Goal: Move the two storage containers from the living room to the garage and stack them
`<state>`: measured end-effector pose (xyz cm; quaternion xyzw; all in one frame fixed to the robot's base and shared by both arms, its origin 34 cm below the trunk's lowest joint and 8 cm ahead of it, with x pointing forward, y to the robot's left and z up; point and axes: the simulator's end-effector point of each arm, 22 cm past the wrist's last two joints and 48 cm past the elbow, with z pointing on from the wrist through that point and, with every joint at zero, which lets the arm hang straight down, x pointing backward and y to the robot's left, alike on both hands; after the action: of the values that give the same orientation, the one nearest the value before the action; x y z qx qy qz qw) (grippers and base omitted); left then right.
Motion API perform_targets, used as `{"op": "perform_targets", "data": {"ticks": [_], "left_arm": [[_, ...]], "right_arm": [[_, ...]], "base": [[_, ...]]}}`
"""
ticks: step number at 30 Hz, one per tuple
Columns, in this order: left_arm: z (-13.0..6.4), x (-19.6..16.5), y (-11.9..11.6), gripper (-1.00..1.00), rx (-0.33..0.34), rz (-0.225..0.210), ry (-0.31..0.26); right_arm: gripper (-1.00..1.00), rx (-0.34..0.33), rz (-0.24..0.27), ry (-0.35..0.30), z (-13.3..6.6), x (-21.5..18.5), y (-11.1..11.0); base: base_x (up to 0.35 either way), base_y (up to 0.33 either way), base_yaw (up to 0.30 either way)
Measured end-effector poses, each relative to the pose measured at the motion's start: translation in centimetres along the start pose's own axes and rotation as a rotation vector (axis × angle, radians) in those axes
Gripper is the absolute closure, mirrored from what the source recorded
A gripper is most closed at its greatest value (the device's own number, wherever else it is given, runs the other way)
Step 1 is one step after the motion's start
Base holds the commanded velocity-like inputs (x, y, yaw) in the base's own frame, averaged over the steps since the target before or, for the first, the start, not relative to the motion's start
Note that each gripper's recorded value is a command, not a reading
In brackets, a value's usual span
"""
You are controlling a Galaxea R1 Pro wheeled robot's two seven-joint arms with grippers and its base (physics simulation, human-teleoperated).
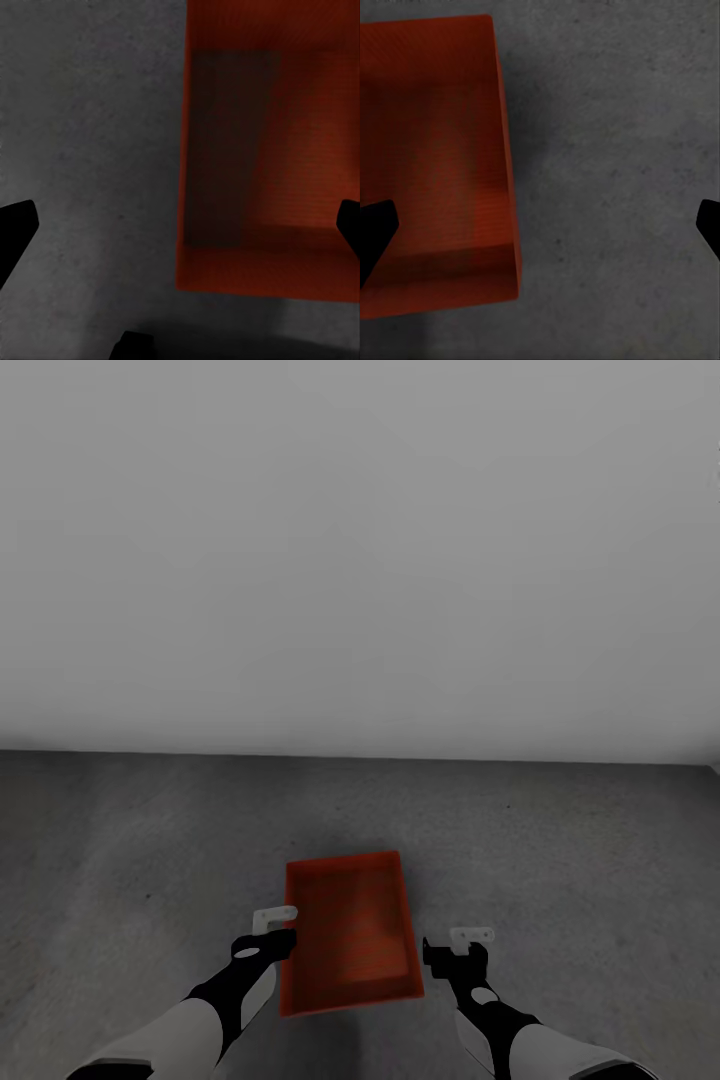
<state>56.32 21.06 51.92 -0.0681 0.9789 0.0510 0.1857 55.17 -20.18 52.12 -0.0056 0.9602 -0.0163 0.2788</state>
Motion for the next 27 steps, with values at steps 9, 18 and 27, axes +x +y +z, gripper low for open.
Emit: {"op": "perform_targets", "data": {"ticks": [9,18,27], "left_arm": [[-1.1,-0.3,0.1,-1.00,0.000,0.000,0.000],[-2.2,-0.5,0.2,-1.00,0.000,0.001,0.001],[-3.2,-0.7,0.3,-1.00,0.000,0.000,0.001]], "right_arm": [[-1.00,0.000,0.000,0.000,-1.1,-0.5,0.0],[-1.00,0.000,0.000,0.001,-2.1,-0.9,-0.1],[-1.00,0.000,0.000,0.001,-3.1,-1.3,-0.1]], "base": [[0.000,0.000,0.000],[0.000,0.000,0.000],[0.000,0.000,0.000]]}}
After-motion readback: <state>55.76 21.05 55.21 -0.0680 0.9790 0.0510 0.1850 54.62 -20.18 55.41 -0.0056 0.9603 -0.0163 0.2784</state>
